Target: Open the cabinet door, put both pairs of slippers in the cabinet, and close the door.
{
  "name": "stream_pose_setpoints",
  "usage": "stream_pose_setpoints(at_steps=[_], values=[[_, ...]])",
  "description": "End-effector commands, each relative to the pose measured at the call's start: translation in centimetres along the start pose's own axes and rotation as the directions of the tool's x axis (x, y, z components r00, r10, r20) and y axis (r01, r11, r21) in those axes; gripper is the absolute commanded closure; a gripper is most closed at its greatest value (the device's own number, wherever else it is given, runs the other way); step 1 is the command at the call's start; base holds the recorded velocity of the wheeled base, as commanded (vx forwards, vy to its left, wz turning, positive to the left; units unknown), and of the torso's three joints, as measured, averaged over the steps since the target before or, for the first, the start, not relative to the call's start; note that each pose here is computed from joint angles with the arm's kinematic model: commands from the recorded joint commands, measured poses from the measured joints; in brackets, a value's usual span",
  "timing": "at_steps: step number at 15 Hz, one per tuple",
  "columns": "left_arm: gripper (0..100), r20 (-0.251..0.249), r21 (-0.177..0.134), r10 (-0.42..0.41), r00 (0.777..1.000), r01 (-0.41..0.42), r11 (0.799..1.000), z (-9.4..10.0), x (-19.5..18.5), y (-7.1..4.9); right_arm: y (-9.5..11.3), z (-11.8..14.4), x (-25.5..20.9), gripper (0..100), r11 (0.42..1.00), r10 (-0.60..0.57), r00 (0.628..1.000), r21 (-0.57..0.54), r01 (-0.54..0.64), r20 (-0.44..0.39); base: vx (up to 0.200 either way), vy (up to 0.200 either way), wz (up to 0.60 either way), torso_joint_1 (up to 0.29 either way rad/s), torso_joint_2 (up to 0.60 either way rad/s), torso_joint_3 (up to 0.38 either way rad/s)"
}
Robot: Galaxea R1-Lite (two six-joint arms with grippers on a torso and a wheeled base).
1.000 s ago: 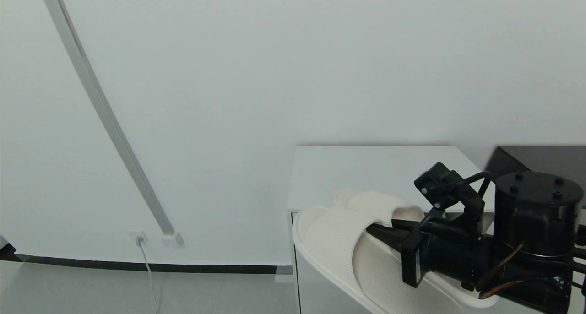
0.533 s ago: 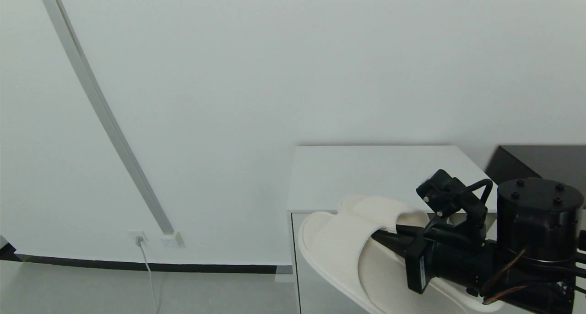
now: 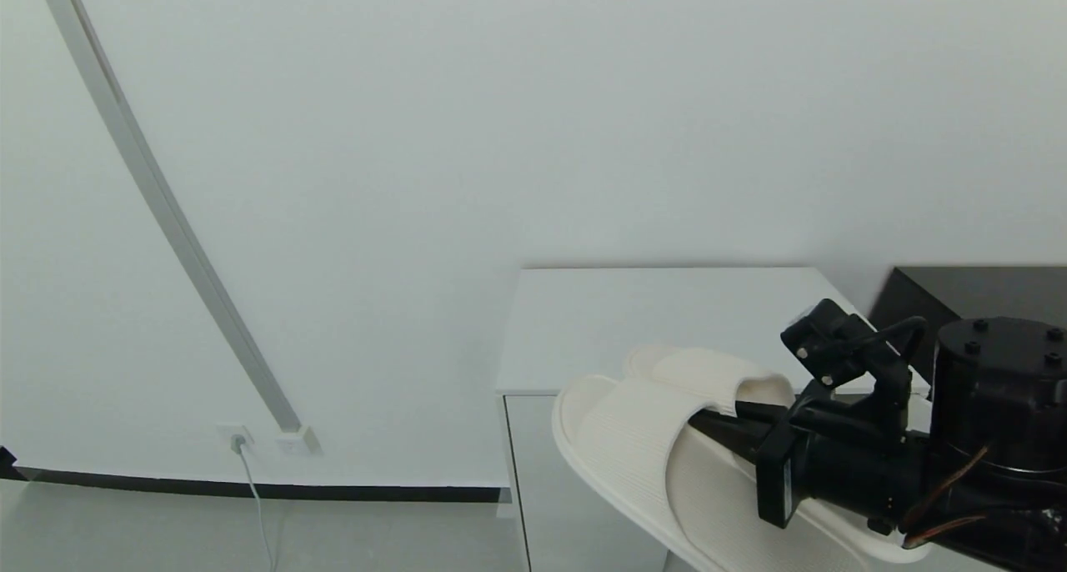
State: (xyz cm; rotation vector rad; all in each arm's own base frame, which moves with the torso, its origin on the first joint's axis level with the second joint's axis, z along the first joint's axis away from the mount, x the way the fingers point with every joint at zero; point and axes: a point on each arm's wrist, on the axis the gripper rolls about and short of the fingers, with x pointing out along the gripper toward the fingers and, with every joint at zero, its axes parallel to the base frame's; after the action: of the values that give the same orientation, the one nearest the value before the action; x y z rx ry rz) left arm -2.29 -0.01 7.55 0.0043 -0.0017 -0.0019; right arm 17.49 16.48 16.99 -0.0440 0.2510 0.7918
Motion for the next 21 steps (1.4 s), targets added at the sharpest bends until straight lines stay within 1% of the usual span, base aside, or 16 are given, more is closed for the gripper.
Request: stream_pose_setpoints(at_steps=[1, 15, 21], values=[[100, -0.002, 0.0, 0.0, 1.0, 0.0, 1.0, 0.0, 0.01, 0.0, -0.06, 0.09, -0.27, 100, 1.0, 0.004, 1.0, 0.001, -0.005, 0.007, 0.0, -0.2, 0.0, -0.002, -0.01, -0.007], [100, -0.002, 0.0, 0.0, 1.0, 0.0, 1.0, 0.0, 0.01, 0.0, -0.06, -0.26, -0.11, 100, 1.0, 0.013, 1.0, 0.001, -0.013, -0.008, 0.0, -0.2, 0.0, 0.002, 0.0, 0.003], [100, -0.002, 0.0, 0.0, 1.0, 0.0, 1.0, 0.0, 0.01, 0.0, -0.05, -0.2, -0.22, 100, 1.0, 0.013, 1.0, 0.0, -0.013, -0.004, 0.0, 0.0, 0.0, 0.0, 0.0, 0.0]])
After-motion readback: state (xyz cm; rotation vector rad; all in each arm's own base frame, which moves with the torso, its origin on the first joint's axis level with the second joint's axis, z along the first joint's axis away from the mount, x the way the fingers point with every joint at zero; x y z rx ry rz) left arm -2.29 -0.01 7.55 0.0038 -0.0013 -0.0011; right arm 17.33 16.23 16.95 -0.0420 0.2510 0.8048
